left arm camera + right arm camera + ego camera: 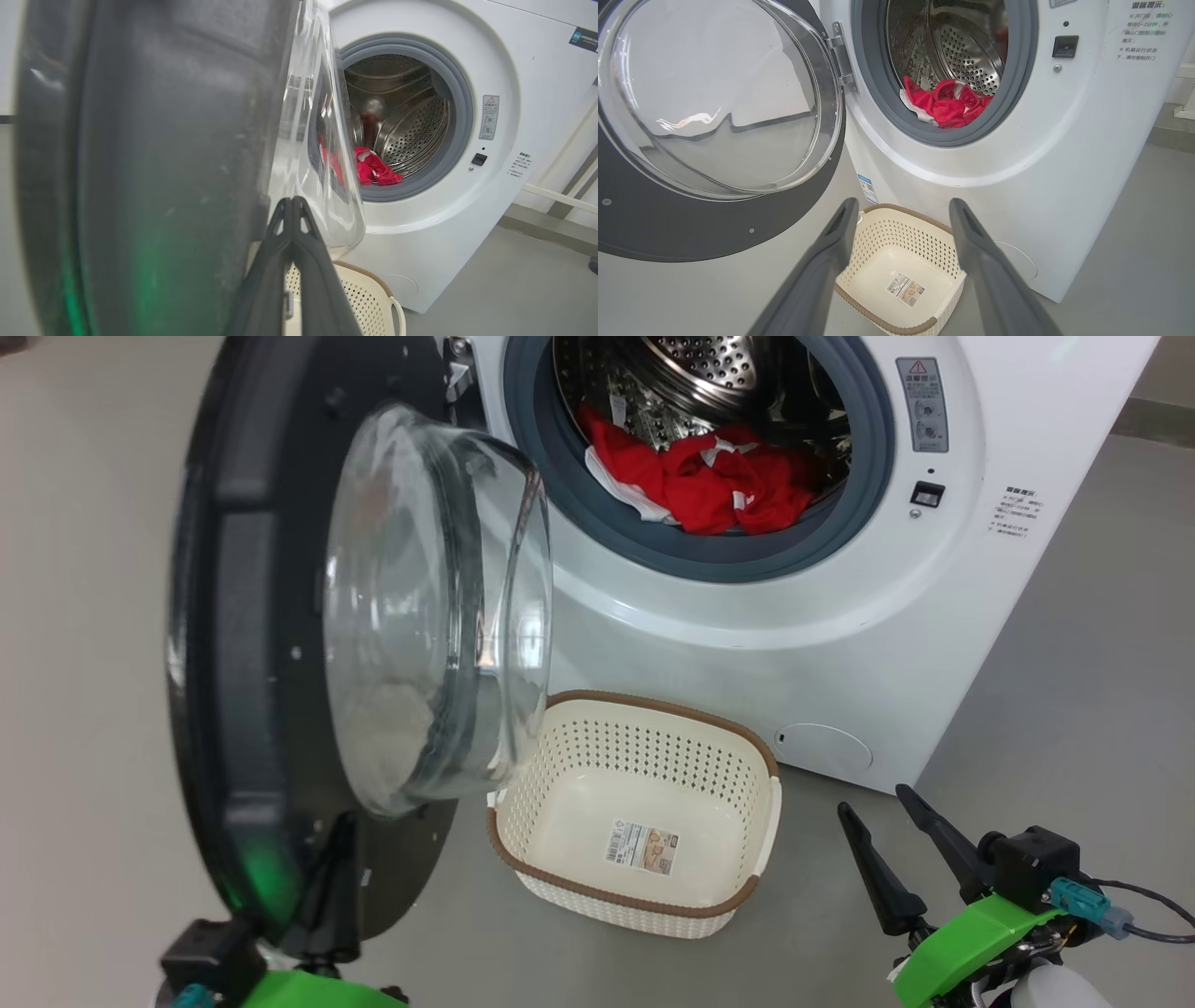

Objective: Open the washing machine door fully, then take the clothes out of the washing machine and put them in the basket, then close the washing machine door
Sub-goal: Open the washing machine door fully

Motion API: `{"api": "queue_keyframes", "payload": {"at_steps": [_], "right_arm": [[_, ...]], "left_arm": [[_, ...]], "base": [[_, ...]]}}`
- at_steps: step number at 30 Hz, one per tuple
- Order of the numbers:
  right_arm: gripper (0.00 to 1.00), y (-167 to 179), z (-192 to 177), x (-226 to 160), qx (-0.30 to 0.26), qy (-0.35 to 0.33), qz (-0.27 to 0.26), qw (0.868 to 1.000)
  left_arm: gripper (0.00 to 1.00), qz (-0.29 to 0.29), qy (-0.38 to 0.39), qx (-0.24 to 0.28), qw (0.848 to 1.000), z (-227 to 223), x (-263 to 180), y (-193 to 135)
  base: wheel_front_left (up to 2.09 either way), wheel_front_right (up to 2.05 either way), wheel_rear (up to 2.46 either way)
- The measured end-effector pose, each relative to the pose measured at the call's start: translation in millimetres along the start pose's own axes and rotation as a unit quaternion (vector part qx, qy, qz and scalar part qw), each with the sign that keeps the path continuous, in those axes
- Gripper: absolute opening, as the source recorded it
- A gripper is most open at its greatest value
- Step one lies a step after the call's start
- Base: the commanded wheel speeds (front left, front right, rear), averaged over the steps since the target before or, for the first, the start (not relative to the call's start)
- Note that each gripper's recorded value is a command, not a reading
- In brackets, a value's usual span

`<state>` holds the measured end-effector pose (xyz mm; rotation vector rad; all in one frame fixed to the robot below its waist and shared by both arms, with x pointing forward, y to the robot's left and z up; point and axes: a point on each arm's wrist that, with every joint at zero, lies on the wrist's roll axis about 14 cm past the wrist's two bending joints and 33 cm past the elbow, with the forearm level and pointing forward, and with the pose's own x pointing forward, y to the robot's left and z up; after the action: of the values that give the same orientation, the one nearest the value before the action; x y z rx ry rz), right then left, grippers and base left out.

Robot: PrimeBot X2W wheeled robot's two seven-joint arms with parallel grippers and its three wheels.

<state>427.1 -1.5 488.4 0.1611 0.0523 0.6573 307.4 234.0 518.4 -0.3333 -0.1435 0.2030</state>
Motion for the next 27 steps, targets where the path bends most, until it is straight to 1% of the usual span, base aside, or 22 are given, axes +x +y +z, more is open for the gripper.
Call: {"api": "queue_keyframes", "payload": {"at_steps": [6, 7, 10, 11, 20, 27], "right_arm": [[1.00, -2, -3, 0, 0.001, 0.004, 0.000, 1.000], [1.00, -3, -5, 1, 0.002, 0.006, -0.001, 1.000], [1.00, -5, -7, 1, 0.002, 0.009, -0.001, 1.000], [1.00, -6, -9, 1, 0.001, 0.011, -0.001, 1.000], [1.00, -14, -16, 0, -0.002, 0.021, -0.003, 1.000], [1.00, -24, -13, 5, -0.007, 0.017, -0.007, 1.000]], "left_arm": [[0.00, 0.053, -0.003, 0.029, 0.998, 6, 0, 37], [0.00, 0.065, -0.002, 0.041, 0.997, 8, 0, 48], [0.00, 0.083, 0.000, 0.062, 0.995, 10, 3, 64], [0.00, 0.096, -0.001, 0.069, 0.993, 13, 6, 74], [0.00, 0.153, -0.010, 0.100, 0.983, 32, 20, 121], [0.00, 0.183, -0.012, 0.121, 0.975, 43, 32, 146]], "base": [[0.00, 0.00, 0.00], [0.00, 0.00, 0.00], [0.00, 0.00, 0.00], [0.00, 0.00, 0.00], [0.00, 0.00, 0.00], [0.00, 0.00, 0.00]]}}
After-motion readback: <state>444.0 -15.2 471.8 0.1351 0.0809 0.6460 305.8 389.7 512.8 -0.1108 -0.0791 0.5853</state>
